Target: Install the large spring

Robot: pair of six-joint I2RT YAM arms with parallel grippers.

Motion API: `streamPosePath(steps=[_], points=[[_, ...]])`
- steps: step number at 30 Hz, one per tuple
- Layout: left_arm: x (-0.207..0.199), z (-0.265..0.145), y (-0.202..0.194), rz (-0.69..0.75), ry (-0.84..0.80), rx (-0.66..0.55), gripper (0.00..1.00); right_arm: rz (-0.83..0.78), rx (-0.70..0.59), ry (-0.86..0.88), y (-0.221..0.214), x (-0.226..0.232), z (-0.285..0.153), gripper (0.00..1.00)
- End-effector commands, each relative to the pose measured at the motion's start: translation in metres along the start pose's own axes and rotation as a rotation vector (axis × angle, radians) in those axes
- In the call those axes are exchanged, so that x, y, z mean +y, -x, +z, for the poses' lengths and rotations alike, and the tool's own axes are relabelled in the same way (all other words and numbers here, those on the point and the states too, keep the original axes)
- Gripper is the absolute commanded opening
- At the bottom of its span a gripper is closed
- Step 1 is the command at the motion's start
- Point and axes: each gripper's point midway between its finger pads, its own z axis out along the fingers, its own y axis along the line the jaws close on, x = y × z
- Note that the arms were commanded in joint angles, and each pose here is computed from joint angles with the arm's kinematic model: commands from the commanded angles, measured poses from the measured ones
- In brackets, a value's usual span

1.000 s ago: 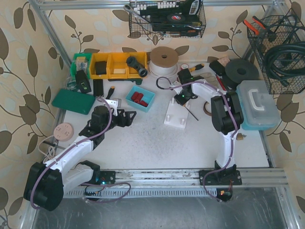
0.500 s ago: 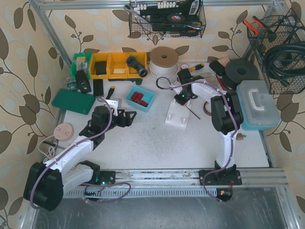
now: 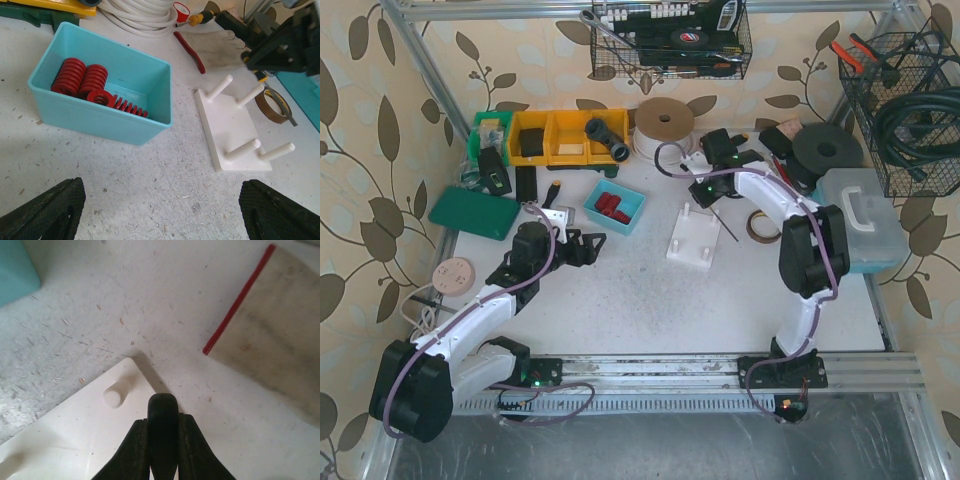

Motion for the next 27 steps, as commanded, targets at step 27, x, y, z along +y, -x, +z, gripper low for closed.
streamPosePath(steps=[27], points=[[-0.004,-0.004,0.007,0.034,0.001,-0.027,0.87,0.753,-0.090,-0.411,-0.040,-0.153,-0.010,0.05]])
